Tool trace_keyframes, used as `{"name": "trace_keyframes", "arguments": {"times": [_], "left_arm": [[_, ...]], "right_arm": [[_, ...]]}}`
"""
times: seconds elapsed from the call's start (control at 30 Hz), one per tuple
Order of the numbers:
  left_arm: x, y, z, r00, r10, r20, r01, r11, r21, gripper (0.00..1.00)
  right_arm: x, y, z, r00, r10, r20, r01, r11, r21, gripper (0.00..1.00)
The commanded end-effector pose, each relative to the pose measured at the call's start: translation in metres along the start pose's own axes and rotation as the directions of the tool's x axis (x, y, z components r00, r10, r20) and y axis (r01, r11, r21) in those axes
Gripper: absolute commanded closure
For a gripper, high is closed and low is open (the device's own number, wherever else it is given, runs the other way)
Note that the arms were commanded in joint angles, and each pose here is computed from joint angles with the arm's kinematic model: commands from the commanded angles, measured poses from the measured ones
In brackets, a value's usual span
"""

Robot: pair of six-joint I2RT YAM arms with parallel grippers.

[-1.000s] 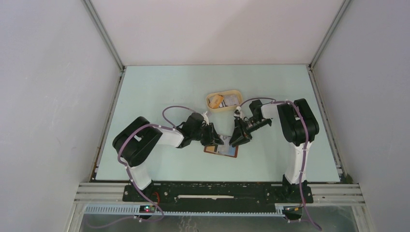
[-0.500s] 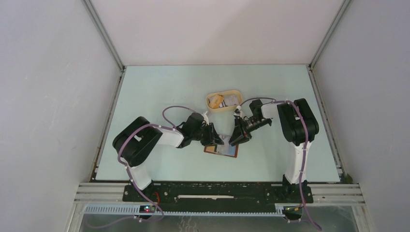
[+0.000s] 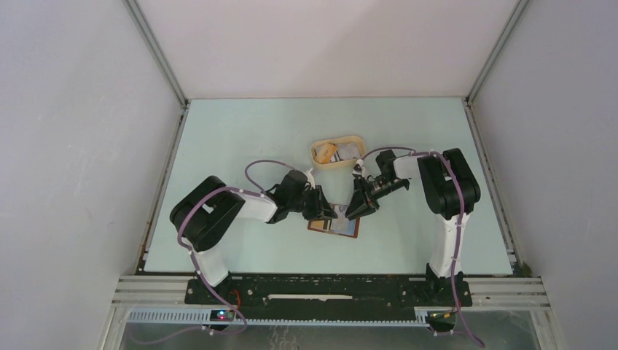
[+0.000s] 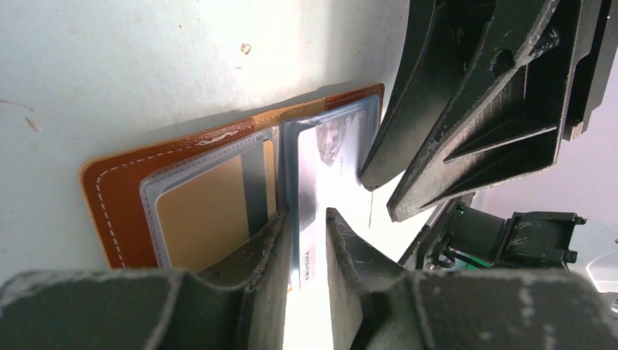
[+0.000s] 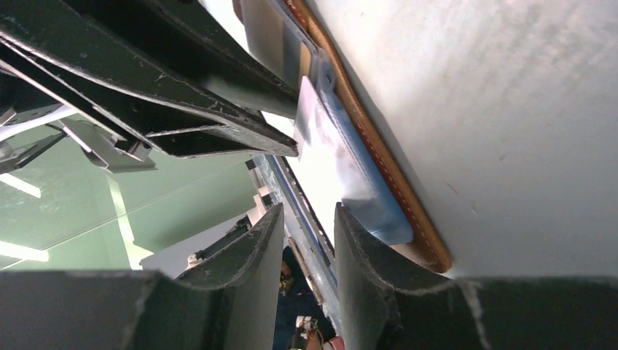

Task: Put the credit cards into the card holder
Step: Turn over the card slot in the card holder.

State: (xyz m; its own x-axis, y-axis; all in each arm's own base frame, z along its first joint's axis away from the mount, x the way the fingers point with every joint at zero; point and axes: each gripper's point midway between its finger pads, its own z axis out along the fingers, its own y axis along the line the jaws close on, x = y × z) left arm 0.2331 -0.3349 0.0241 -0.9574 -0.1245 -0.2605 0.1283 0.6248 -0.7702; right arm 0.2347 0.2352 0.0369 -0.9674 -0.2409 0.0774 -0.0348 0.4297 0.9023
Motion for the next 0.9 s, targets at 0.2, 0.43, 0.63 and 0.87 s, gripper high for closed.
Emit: {"name": "trace_keyframes", "arguments": {"times": [0.2, 0.43, 0.63, 0.87], "left_arm": [[-0.016, -0.022, -0.011, 0.997, 0.053, 0.059, -0.054, 0.998, 0.014, 0.70], [-0.024, -0.027, -0.021, 0.992, 0.094, 0.081, -0.092, 0.995, -0.032, 0.71], [-0.022, -0.025, -0.018, 0.993, 0.101, 0.060, -0.098, 0.994, -0.053, 0.78], [-0.016, -0.026, -0.007, 0.993, 0.114, 0.014, -0.113, 0.992, -0.054, 0.84]], "right_arm": [[-0.016, 0.008, -0.020, 0.988, -0.143, 0.056, 0.139, 0.987, 0.076, 0.59], [-0.017, 0.004, -0.022, 0.990, -0.132, 0.055, 0.128, 0.989, 0.074, 0.59], [-0.017, 0.004, -0.022, 0.990, -0.133, 0.055, 0.129, 0.989, 0.069, 0.59], [-0.016, 0.001, -0.022, 0.990, -0.130, 0.052, 0.125, 0.988, 0.087, 0.59]]}}
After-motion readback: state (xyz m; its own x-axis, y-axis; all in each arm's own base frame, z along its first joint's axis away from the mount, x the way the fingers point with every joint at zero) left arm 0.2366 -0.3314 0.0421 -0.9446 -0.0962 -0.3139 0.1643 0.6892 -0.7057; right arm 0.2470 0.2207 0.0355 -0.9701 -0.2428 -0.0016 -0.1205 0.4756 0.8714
